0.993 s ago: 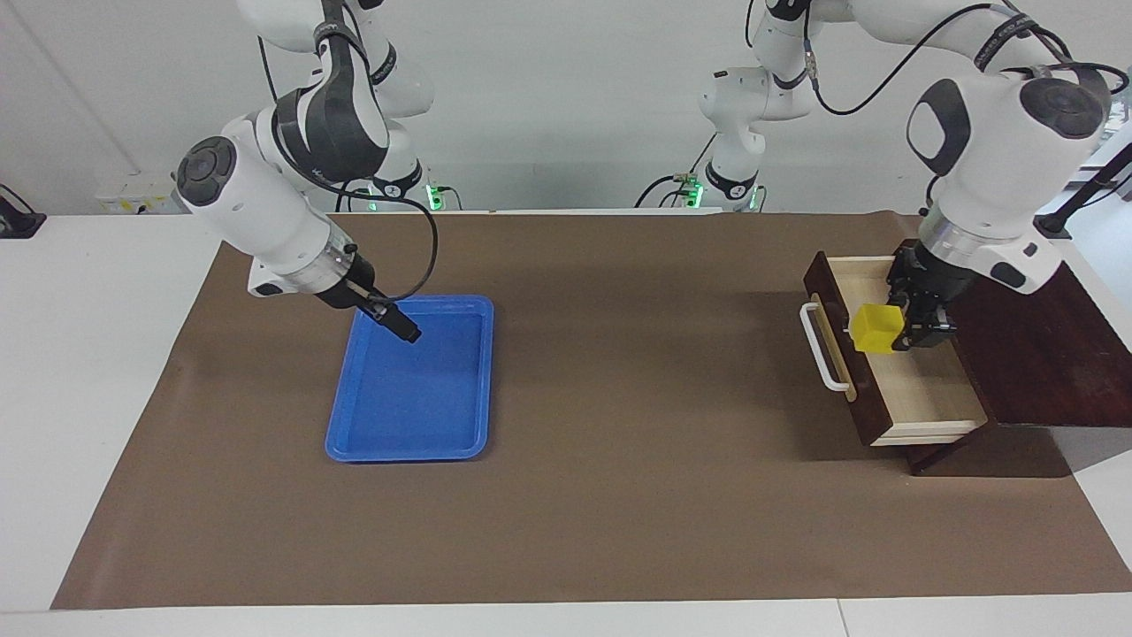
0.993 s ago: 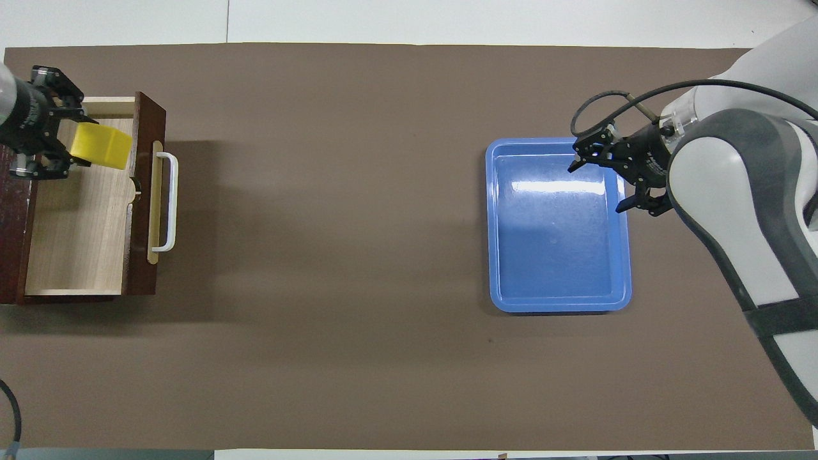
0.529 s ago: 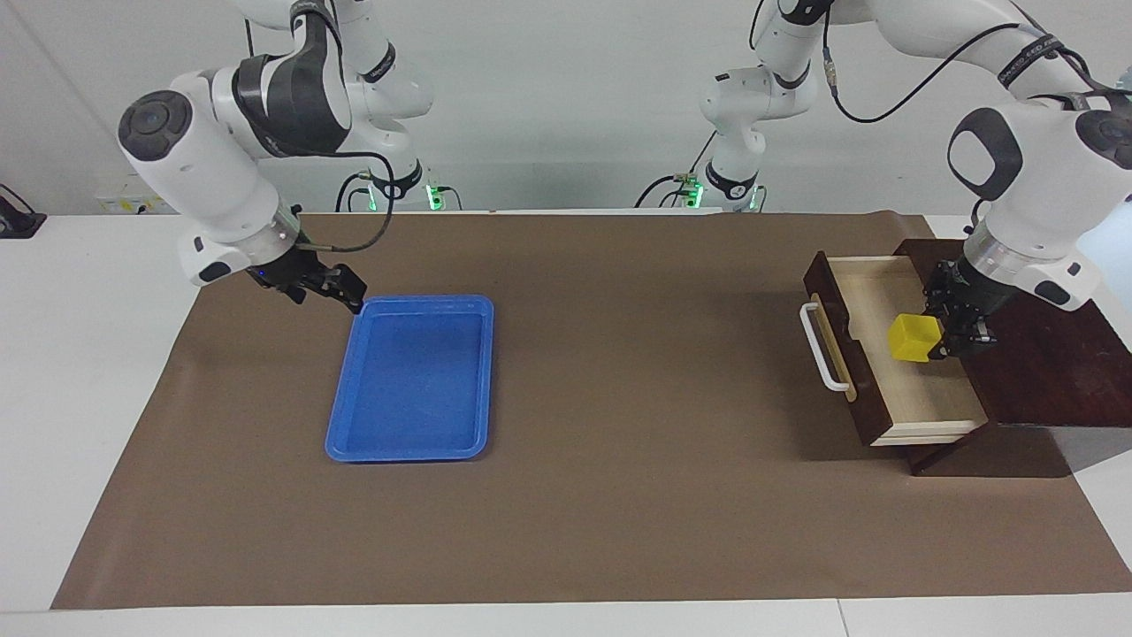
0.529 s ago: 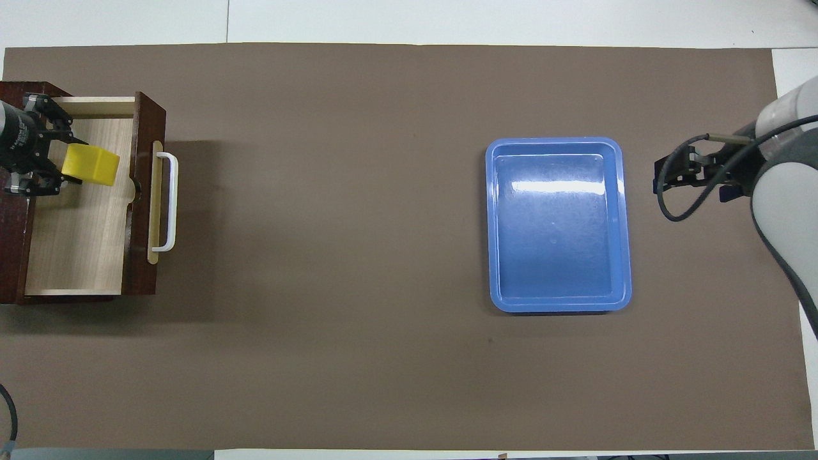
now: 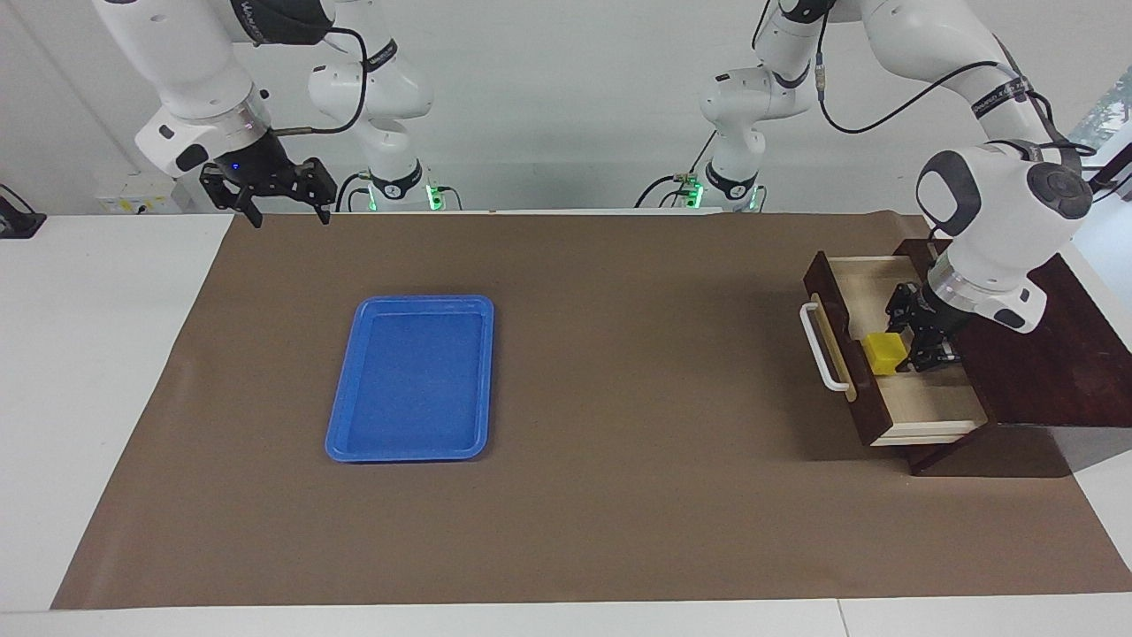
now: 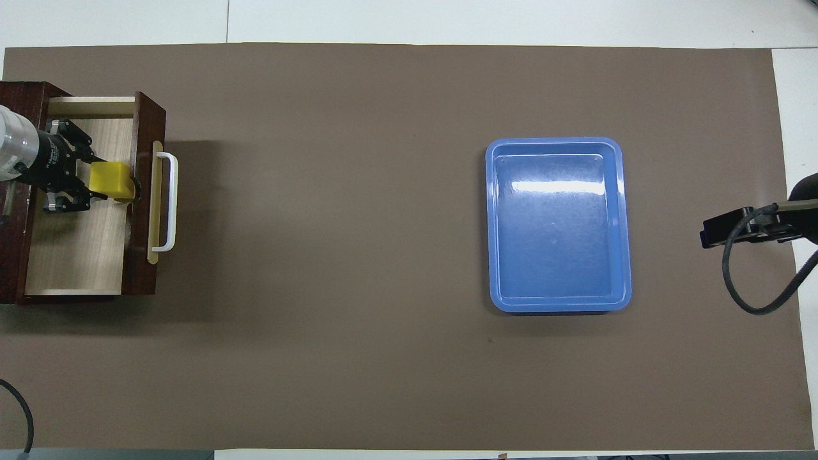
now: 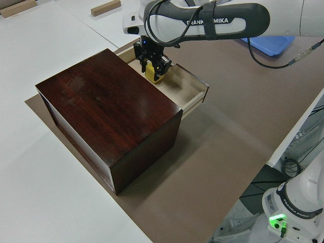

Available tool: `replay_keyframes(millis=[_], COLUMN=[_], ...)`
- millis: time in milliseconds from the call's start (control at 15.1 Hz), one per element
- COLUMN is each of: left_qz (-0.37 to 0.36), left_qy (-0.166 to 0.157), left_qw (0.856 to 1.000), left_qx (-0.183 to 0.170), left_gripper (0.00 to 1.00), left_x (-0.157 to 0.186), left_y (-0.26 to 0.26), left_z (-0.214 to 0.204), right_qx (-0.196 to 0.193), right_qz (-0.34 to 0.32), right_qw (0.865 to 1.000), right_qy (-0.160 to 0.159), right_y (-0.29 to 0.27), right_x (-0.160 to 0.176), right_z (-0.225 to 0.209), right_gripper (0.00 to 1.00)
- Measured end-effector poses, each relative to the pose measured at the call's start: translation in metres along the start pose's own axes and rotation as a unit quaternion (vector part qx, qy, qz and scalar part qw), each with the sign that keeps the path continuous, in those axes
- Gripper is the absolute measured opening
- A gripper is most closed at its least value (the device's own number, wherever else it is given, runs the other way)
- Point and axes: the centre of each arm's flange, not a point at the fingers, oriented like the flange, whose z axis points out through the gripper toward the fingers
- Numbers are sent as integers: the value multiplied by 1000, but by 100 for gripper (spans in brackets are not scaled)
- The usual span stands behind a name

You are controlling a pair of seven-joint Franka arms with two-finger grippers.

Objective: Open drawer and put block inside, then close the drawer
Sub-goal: 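Open the left gripper to release the cube inside the drawer, then push the open drawer shut with the left arm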

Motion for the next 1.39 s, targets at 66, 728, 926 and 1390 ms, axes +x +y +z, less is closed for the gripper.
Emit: replay_keyframes(millis=[66, 728, 926, 1390], left_qz=[0, 19, 54, 122], left_qy=[0, 0, 6, 198], left_qw=[1000, 1000, 998, 972], left_qx=[-4, -20, -16, -9], left_gripper=[55, 100, 100, 100], left_x=[-1, -25, -106, -233], left_y=[-3, 0, -8, -49], left_z=[1, -73, -101, -33], right_qx=[-4, -6, -6, -6], right_qz=[0, -1, -1, -1], right_qw=[1000, 1000, 1000, 1000], right_qy=[-2, -6, -7, -10], right_y=[2, 3, 2, 3], right_x=[1, 1, 1, 3], right_z=[2, -8, -8, -5], right_gripper=[100, 100, 100, 100])
